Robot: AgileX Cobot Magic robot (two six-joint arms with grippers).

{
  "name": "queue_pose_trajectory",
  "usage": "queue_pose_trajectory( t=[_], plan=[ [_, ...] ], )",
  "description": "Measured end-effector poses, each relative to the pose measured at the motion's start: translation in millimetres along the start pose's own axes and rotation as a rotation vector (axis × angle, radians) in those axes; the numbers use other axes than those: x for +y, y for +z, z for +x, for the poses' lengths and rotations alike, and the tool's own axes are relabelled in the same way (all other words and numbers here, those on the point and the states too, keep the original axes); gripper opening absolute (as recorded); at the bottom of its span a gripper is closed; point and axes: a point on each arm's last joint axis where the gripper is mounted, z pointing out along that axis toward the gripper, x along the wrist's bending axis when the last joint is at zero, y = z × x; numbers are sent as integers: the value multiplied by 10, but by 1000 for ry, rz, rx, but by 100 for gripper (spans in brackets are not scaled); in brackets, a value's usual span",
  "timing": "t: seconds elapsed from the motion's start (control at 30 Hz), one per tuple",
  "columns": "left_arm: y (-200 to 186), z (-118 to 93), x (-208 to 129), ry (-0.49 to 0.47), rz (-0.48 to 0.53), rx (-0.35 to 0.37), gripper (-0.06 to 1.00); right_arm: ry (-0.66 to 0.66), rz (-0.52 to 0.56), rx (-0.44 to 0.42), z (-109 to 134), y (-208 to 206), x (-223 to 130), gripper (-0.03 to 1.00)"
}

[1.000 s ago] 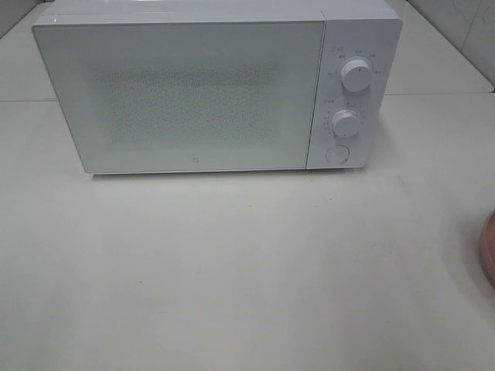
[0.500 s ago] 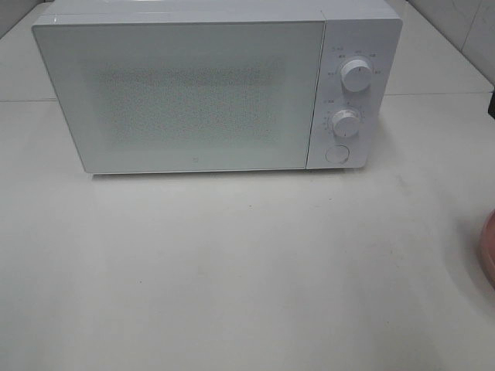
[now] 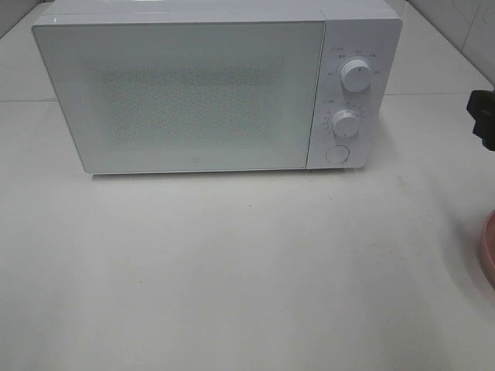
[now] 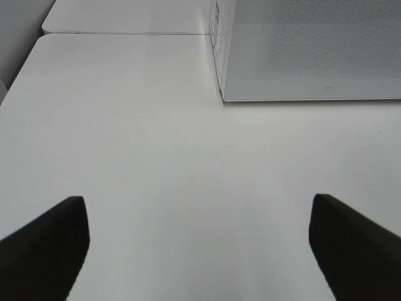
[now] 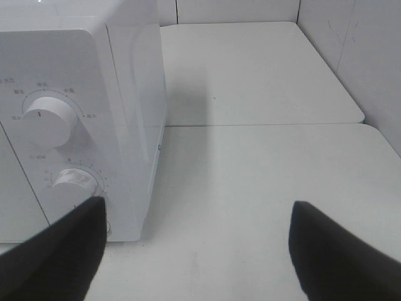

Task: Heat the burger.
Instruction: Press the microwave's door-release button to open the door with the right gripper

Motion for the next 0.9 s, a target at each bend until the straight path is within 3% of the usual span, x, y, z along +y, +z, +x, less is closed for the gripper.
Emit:
queue_pose_trajectory(
  t=[0.3, 0.53, 0.9],
  plan=[
    [0, 0, 0, 0, 0, 0, 87, -99, -11, 88, 333, 166, -136, 76],
    [0, 0, 0, 0, 0, 0, 87, -103, -48, 63, 500, 208, -189, 76],
    [0, 0, 0, 0, 0, 0, 87, -128, -93, -56, 786, 209, -372, 76]
  ],
)
